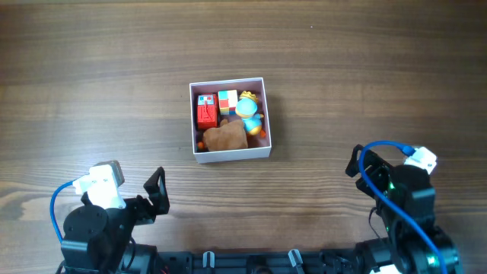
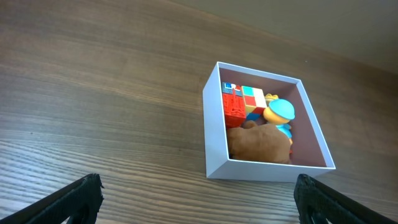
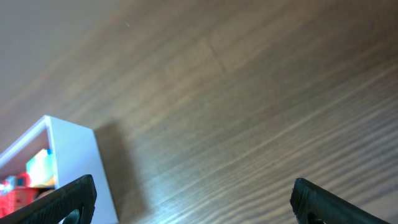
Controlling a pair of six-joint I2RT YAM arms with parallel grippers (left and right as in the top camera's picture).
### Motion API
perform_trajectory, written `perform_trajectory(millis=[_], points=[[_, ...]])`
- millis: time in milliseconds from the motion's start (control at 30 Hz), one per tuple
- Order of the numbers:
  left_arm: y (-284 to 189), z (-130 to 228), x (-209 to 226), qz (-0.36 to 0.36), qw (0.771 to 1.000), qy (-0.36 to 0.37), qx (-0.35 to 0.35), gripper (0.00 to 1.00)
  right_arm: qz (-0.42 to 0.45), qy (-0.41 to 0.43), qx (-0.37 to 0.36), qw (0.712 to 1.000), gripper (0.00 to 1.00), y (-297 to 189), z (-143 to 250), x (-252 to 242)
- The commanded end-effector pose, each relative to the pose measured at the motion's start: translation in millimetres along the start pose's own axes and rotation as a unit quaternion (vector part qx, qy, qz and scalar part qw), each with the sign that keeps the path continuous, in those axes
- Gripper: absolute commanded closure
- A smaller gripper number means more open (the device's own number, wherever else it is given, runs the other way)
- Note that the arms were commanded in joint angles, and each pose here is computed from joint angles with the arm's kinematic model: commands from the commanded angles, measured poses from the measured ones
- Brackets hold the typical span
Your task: Pack container
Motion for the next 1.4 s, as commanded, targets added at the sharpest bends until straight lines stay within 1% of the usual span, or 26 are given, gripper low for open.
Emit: perform_trajectory(millis=[0,100,133,200,267,300,333,367,400,433,500,533,567,633,1367], points=[[1.3,1.2,1.3,-0.005,1.000,-0.005,-0.001,0.00,-0.015,-0.019,-0.047,0.999,0.00,-5.4,16.4,-10.2],[1.3,1.2,1.4,-0.005,1.000,-0.005,0.000,0.00,-0.047,-0.004,-0.101,0.994,0.00,-4.6,32.8,-17.4],[1.3,1.2,1.4,-0.005,1.000,-0.005,0.000,0.00,-0.062,-0.001,-0.133,0.989,0.00,-2.0,34.9,-17.6],[1.3,1.2,1.3,-0.005,1.000,-0.005,-0.001,0.00,-0.105,-0.033,-0.190,0.976,0.00,8.6,30.3,-8.5],[1.3,1.3,1.4,-0.005,1.000,-0.005,0.000,0.00,-0.146,-0.078,-0.269,0.949,0.00,15.4,21.1,2.3],[1.3,1.2,1.4,-0.005,1.000,-0.005,0.000,0.00,-0.161,-0.107,-0.336,0.922,0.00,18.2,16.0,7.3],[1.3,1.2,1.4,-0.005,1.000,-0.005,0.000,0.00,-0.163,-0.119,-0.375,0.905,0.00,20.6,15.3,8.4],[1.3,1.2,1.4,-0.005,1.000,-0.005,0.000,0.00,-0.160,-0.131,-0.403,0.891,0.00,24.4,17.5,8.1],[1.3,1.2,1.3,-0.005,1.000,-0.005,-0.001,0.00,-0.137,-0.154,-0.411,0.888,0.00,25.5,17.6,6.3],[1.3,1.2,1.4,-0.005,1.000,-0.005,0.000,0.00,-0.121,-0.188,-0.410,0.884,0.00,26.8,18.7,6.1],[1.3,1.2,1.3,-0.005,1.000,-0.005,-0.001,0.00,-0.119,-0.198,-0.379,0.896,0.00,34.3,25.6,4.9],[1.3,1.2,1.4,-0.005,1.000,-0.005,0.000,0.00,-0.118,-0.202,-0.359,0.904,0.00,38.6,30.0,4.1],[1.3,1.3,1.4,-0.005,1.000,-0.005,0.000,0.00,-0.117,-0.196,-0.321,0.919,0.00,46.3,38.4,1.6],[1.3,1.2,1.4,-0.005,1.000,-0.005,0.000,0.00,-0.123,-0.212,-0.319,0.916,0.00,46.5,39.6,3.0],[1.3,1.2,1.4,-0.005,1.000,-0.005,0.000,0.00,-0.127,-0.207,-0.318,0.917,0.00,46.4,39.6,3.3]])
Point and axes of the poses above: each gripper's point midway between its finger pads, its own y axis out along the fingers, its own x axis along the line the jaws close on, z = x × y, the point moved 10 cm from there along -y, back along the fingers, and after that the axes turned 14 degrees about -y, right-handed, at the moved point
